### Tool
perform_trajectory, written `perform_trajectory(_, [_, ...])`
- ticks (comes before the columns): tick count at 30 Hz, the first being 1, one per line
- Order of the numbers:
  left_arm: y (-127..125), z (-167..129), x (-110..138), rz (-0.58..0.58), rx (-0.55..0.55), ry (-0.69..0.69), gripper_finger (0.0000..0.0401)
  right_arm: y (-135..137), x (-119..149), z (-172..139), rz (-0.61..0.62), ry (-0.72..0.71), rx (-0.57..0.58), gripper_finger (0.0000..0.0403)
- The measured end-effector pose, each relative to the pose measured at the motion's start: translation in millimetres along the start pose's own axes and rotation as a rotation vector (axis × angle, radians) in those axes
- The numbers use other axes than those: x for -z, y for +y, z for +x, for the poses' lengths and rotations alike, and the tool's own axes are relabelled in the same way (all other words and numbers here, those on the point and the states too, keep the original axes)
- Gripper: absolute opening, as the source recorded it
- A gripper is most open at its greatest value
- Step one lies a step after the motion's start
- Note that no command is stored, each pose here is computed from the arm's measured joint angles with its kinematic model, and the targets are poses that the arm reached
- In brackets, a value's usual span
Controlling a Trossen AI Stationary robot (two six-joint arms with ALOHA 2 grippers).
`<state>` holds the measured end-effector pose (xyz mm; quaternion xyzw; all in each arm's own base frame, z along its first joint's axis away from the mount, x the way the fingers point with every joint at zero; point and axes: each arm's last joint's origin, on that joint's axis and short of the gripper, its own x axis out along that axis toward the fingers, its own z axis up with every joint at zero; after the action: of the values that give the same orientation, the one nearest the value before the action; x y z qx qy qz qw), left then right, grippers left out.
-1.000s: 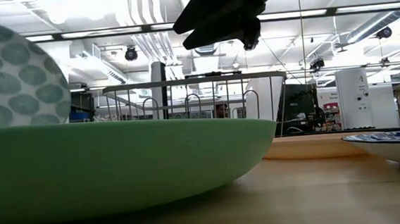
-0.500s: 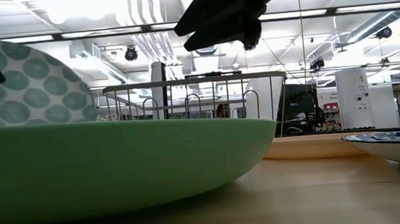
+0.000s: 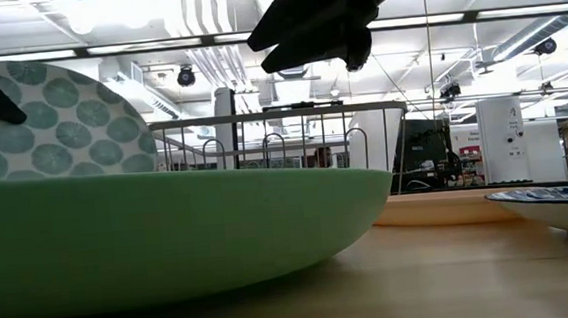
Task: Sort dishes
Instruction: Move the green patterned plate to the middle left of the table
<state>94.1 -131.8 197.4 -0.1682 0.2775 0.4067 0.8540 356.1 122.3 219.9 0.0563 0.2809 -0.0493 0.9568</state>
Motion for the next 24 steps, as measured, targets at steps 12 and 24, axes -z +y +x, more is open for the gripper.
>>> perform_trajectory(12, [-10.9,8.0,20.4,0.028,-0.048,-0.001,0.0055,0.9,2.8,0.8,-0.048,0.003,-0.027,0.0181])
perform_trajectory(24, [-18.0,15.0,37.2,0.051,-0.09,0.028,0.0053,11.4,45.9,56.4,-0.14,0.037,-0.132,0.0084])
